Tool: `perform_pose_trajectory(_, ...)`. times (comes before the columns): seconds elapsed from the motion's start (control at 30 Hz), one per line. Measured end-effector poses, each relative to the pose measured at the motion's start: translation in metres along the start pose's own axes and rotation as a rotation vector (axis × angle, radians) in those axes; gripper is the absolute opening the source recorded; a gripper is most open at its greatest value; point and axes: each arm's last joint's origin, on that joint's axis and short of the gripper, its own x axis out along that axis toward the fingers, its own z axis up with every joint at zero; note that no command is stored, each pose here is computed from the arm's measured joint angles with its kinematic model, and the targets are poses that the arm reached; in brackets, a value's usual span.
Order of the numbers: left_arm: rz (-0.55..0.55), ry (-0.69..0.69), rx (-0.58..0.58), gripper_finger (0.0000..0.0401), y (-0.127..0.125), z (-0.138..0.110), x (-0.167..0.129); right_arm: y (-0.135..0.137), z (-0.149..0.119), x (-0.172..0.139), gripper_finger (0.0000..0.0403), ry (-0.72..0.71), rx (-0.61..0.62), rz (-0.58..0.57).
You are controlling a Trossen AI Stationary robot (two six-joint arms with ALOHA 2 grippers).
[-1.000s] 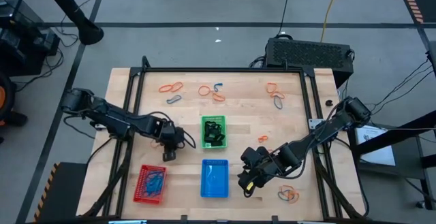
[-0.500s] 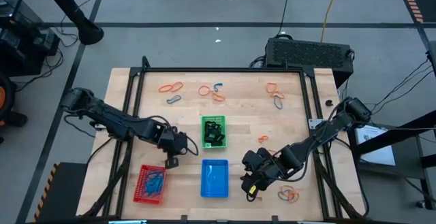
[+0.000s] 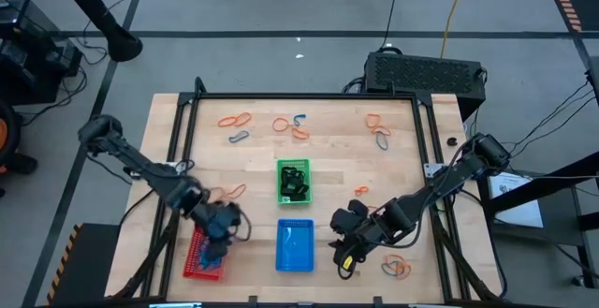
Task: Sort rubber bands into baskets
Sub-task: Put the blue rubberband into the red bin
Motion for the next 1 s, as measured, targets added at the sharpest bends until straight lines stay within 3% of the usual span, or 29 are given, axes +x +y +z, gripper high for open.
perform_pose_trajectory(0.2,0.031,0.107,-0.201,0.0000,-0.016,-0.036,0.004,0.000,0.000,0.000,0.0199,-0.001,-0.107,0.000)
perform_pose_trajectory(0.37,0.107,0.069,-0.324,0.0000,-0.020,-0.053,0.006,0.000,0.000,0.000,0.0199,0.001,-0.134,0.000)
perform_pose_trajectory(0.6,0.135,-0.034,-0.312,0.0026,-0.020,-0.053,0.006,0.000,-0.001,0.000,0.0199,0.017,-0.196,0.000)
perform_pose_trajectory(0.83,0.229,0.099,-0.319,0.0067,-0.011,-0.060,0.003,-0.002,-0.003,0.000,0.0199,0.046,-0.175,-0.003)
perform_pose_trajectory(1.0,0.252,0.152,-0.176,0.0089,-0.004,-0.057,0.002,-0.005,0.001,0.001,0.0199,0.043,-0.160,-0.011)
